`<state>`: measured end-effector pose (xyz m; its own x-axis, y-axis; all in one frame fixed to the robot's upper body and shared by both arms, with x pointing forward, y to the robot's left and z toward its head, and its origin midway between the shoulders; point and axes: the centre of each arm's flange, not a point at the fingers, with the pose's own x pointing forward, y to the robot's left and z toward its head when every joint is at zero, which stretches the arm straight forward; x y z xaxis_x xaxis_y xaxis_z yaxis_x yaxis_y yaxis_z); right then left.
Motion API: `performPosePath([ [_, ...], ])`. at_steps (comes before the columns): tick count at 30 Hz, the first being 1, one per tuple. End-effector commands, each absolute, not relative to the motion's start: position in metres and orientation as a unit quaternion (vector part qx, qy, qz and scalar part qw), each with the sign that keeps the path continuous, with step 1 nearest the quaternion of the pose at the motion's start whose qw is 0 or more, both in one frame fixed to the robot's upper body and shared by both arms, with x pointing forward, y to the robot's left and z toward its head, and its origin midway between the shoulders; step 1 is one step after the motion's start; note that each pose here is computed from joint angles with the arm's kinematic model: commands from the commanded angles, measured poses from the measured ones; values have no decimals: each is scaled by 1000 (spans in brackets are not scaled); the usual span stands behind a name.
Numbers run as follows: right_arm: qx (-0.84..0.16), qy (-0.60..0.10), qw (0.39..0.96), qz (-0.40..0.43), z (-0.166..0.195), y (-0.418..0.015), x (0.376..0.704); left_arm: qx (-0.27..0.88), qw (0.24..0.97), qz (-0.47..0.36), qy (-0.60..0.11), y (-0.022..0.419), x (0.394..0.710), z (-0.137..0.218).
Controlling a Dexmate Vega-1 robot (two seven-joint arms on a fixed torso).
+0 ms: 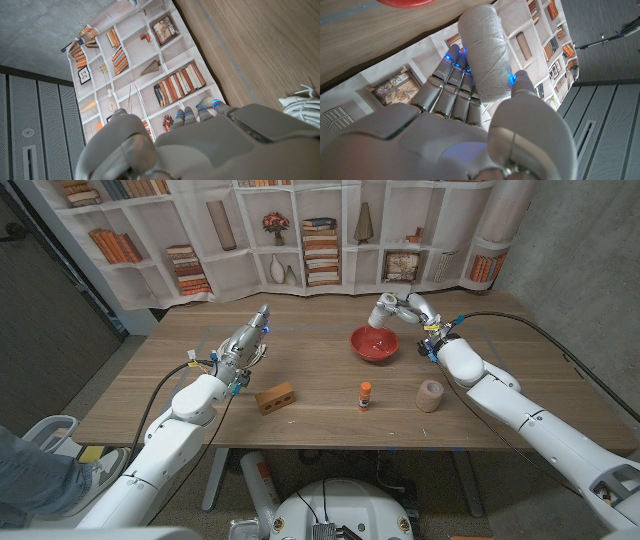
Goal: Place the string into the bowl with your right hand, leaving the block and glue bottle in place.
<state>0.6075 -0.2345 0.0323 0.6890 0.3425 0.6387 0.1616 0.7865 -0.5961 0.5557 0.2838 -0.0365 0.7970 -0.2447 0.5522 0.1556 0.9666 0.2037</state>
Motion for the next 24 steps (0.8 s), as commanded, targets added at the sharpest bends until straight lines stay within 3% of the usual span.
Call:
performPosePath([
  [1,-338,-390,855,51,28,-225,612,72,946,-106,-298,286,558,-38],
  [24,-361,-385,848,57,20,-211,614,74,947,-103,-296,287,555,-41],
])
